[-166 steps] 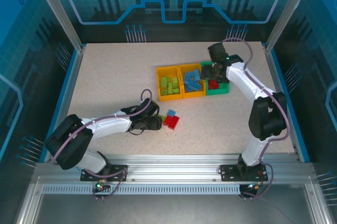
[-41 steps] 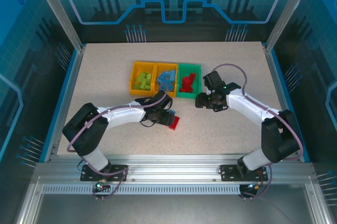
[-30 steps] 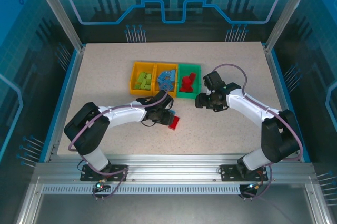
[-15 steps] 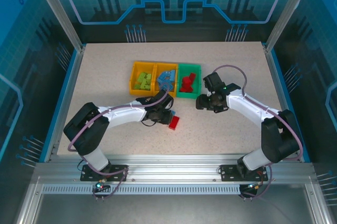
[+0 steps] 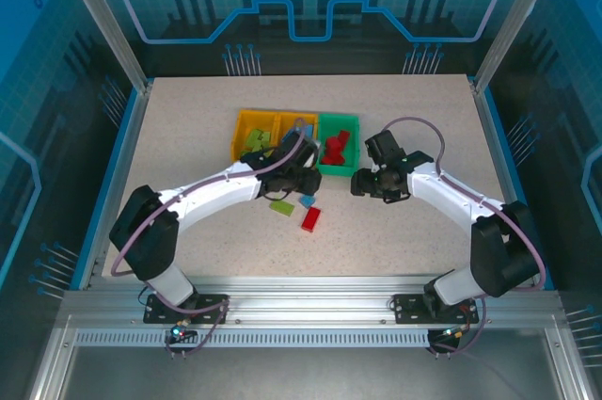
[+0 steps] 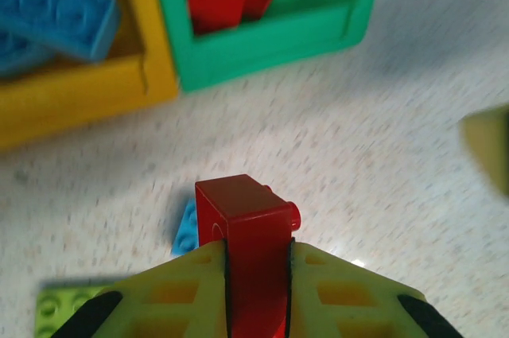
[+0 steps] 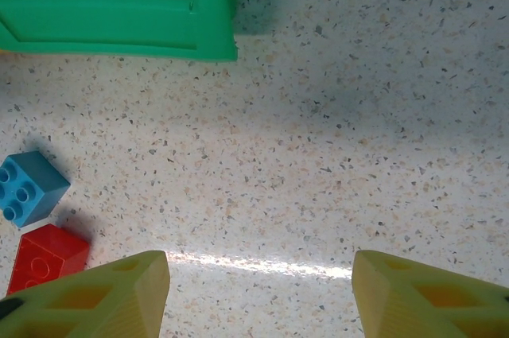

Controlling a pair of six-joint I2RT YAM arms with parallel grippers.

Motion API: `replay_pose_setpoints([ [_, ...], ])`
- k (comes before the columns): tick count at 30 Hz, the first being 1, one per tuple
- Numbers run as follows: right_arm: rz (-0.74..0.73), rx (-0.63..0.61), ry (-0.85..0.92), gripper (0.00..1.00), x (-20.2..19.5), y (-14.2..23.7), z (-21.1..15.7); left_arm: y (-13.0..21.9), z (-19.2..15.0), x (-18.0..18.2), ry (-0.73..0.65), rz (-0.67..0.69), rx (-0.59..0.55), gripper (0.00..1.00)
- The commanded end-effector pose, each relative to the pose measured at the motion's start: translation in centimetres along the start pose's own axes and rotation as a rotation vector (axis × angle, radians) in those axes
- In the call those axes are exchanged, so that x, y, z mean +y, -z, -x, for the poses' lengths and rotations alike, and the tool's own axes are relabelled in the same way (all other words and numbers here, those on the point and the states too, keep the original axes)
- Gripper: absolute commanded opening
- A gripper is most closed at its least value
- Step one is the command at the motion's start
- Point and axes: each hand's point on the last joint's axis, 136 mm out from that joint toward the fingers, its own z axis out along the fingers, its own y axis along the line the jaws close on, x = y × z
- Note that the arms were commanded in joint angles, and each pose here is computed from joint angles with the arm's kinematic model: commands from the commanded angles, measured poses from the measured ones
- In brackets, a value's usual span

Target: Sort the legos into containers by color

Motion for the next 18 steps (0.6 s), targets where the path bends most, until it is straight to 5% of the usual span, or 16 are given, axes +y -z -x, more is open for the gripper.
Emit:
replay_pose_setpoints([
  [1, -0.002, 0.0, -0.021, 0.64, -0.3, 0.0, -0.3, -0.8, 3.1, -0.1, -0.051, 0.007, -0.03, 0.22],
  [7, -0.016, -0.003, -0.026, 0.64, -0.8, -0.1, -0.3, -3.9, 7.9, -0.5, -0.042, -0.037, -0.032, 0.22],
  [18, -0.016, -0.005, -0.059, 0.65, -2.0, -0.2, -0.1, -9.1, 8.6, 0.9, 0.015, -0.026, 0.024, 0.23],
])
